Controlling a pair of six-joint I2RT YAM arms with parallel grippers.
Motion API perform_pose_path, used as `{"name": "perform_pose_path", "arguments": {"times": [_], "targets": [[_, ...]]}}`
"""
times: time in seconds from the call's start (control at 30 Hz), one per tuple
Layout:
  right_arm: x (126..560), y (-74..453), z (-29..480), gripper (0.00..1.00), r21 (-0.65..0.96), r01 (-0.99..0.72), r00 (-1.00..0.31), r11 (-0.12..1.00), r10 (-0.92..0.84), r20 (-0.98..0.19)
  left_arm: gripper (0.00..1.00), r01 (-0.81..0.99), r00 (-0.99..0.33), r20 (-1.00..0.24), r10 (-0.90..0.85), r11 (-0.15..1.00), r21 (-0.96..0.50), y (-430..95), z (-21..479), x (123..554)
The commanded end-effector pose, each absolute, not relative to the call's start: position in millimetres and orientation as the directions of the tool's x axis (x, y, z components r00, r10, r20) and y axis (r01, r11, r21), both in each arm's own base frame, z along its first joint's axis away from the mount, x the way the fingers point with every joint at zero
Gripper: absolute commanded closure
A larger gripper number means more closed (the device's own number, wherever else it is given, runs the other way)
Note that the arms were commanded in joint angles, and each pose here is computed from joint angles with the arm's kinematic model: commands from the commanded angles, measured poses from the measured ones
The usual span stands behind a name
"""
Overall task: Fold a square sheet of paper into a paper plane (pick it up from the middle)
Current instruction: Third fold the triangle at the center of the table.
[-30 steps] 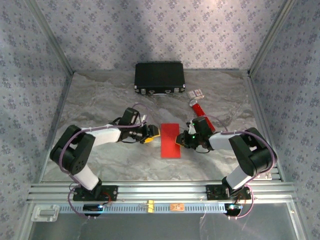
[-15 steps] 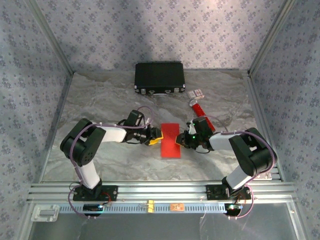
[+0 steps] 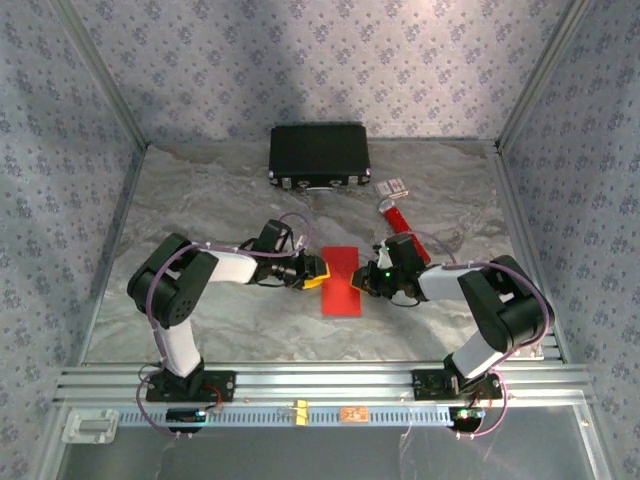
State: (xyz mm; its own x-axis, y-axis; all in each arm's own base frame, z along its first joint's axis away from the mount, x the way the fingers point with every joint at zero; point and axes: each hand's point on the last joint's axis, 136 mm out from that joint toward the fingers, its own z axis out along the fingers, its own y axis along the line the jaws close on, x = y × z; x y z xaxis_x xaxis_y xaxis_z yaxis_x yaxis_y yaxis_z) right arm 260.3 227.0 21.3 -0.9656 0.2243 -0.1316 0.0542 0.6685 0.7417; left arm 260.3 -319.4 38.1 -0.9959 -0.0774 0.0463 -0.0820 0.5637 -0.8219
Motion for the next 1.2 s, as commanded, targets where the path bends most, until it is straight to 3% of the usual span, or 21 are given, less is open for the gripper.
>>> {"name": "perform_pose_path", "arguments": {"times": [0.0,0.33,0.63,1.17], "targets": [[247,210,0,0.85,0.674,0.139,-0.965,0.726,0.251,-0.071,0.62,-0.079,-0.997,0.063,-0.048,0.597,-0.799,-324,32,252],[249,210,1,0.84,0.674,0.143,-0.965,0.725,0.255,-0.07,0.62,-0.079,-0.997,0.054,-0.057,0.671,-0.738,-315,36,249],[250,212,2,0.84,0.673,0.146,-0.963,0.725,0.26,-0.071,0.55,-0.052,-0.998,0.021,-0.052,0.714,-0.698,-306,47,250],[251,214,1,0.84,0.673,0.148,-0.964,0.725,0.259,-0.067,0.62,-0.073,-0.996,0.094,-0.009,0.706,-0.705,-319,36,245]]}}
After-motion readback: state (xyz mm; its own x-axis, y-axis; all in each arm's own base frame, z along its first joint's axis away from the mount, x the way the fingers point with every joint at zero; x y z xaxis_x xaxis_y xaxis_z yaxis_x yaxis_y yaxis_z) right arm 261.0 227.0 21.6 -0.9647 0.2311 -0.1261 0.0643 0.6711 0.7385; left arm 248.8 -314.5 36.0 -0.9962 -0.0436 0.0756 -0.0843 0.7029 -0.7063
